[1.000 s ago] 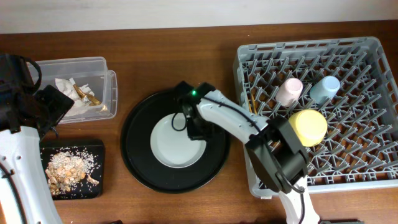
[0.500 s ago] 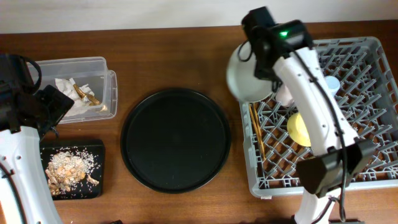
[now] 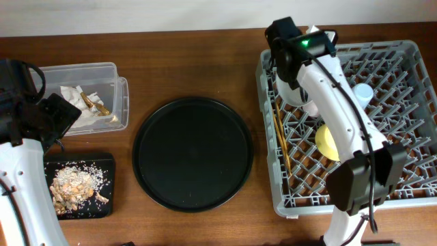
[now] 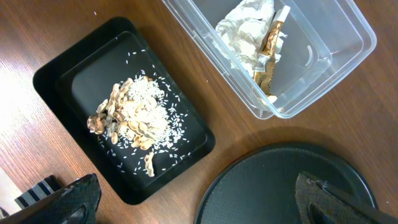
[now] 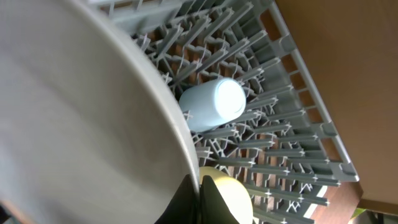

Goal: Sort waste into correct bins and load items into the dishwasher rack
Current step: 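Carry the plate with the right gripper and stand it upright in the rack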

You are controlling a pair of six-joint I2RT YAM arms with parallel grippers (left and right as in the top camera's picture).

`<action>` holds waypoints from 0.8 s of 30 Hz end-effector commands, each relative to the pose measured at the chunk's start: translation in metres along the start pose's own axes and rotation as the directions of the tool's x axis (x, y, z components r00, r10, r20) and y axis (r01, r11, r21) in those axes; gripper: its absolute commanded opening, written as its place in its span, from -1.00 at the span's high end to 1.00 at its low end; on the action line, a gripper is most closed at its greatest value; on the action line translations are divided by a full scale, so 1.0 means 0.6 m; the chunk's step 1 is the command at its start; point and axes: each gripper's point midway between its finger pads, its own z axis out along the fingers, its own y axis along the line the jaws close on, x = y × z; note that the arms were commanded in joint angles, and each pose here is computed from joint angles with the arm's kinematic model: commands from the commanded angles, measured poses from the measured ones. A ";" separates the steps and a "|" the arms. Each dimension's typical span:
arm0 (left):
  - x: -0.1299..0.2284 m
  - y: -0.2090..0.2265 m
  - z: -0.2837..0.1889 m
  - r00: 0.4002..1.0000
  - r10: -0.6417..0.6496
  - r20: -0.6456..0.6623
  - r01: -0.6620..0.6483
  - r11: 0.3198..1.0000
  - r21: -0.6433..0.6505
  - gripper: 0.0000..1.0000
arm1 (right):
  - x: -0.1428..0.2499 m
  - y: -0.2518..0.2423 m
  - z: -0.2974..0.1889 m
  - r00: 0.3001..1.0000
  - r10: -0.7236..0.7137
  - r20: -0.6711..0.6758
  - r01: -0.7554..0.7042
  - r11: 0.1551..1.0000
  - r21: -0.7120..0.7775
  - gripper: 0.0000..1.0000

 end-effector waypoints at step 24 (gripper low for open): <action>-0.003 0.002 -0.005 1.000 0.004 0.009 -0.004 1.000 0.004 -0.99 | -0.065 -0.078 -0.171 0.975 0.219 0.036 -0.197 0.928 -0.317 0.38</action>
